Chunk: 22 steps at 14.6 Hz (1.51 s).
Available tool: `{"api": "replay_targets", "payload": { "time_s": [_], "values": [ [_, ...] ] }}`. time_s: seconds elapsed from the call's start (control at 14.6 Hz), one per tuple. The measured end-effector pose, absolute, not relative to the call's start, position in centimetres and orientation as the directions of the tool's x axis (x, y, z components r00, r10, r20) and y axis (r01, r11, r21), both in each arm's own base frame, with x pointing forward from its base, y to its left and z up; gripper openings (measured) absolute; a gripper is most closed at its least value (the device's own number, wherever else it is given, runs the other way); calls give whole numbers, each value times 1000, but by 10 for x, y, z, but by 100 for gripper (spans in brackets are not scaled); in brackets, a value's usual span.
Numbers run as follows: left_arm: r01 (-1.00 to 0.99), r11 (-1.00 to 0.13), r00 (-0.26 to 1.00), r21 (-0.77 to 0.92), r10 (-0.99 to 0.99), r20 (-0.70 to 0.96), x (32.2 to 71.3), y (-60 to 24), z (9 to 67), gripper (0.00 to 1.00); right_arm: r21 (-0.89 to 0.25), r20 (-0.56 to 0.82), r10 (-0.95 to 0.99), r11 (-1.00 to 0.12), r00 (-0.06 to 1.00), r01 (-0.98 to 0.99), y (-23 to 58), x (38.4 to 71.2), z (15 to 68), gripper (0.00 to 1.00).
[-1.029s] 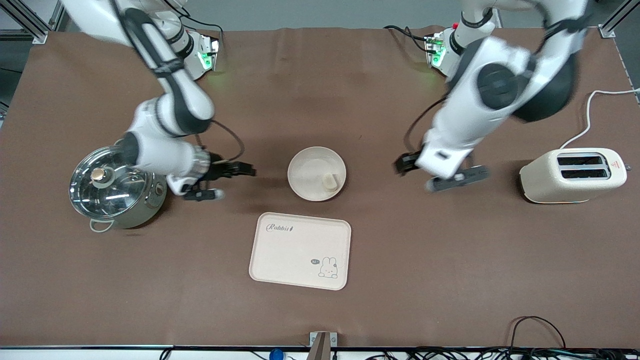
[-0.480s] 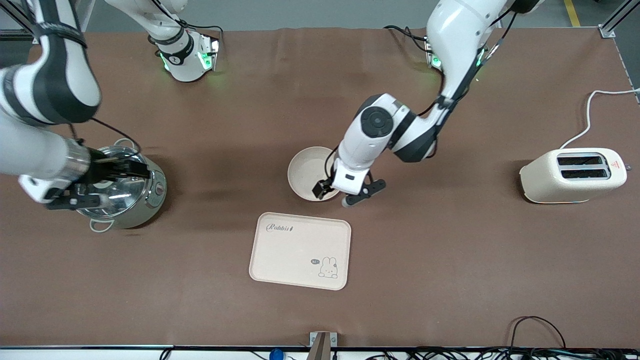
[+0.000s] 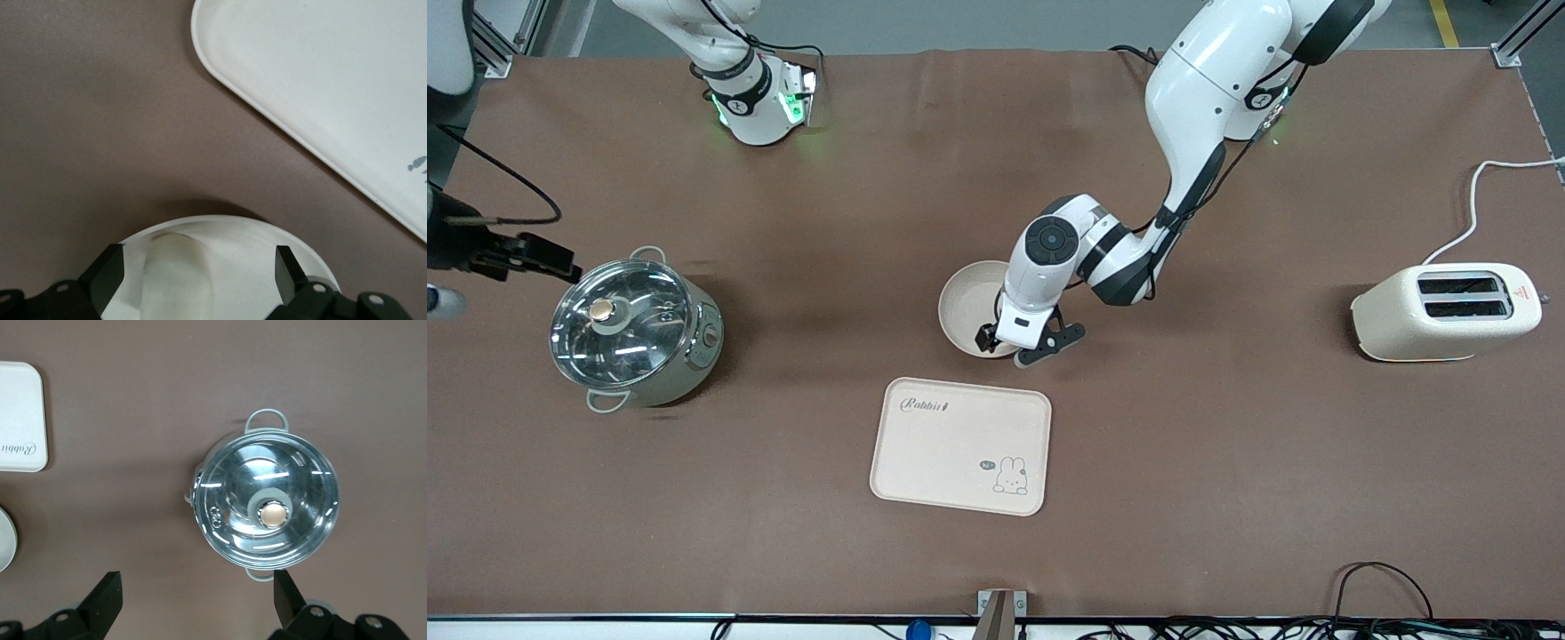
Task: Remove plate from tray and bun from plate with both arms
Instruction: 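Grasp the white bun with the left gripper and carry it toward the toaster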
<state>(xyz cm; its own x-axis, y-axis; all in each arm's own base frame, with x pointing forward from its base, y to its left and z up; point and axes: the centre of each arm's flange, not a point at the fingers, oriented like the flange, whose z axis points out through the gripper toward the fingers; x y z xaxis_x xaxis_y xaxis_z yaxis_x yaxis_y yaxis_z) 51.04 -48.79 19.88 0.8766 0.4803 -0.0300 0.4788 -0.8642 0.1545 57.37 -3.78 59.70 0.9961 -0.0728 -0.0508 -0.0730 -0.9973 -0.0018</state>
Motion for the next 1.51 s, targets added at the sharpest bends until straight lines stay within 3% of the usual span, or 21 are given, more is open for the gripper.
{"api": "replay_targets", "payload": {
  "time_s": [0.21,0.62,0.89,1.1,1.3,1.51],
  "values": [
    [497,-856,867,143,498,-36,501,-497,199,98,5,-33,-93,-996,995,-93,-48,568,613,100],
    [491,-862,871,126,490,-41,488,-507,196,37,0,-34,-84,-996,996,-84,-43,568,617,100],
    [484,-871,875,84,482,-45,484,-508,200,9,0,-44,-73,-997,996,-73,-37,568,616,100],
    [406,-913,913,-30,407,-28,495,-489,262,9,0,-47,-74,-997,996,-74,-38,567,615,100],
    [229,-973,973,-39,229,-3,553,-404,342,9,0,-47,-75,-997,996,-75,-38,567,616,100],
    [72,-997,996,-42,74,-48,620,-269,332,7,0,-47,-76,-997,996,-76,-39,567,615,100]
  ]
}}
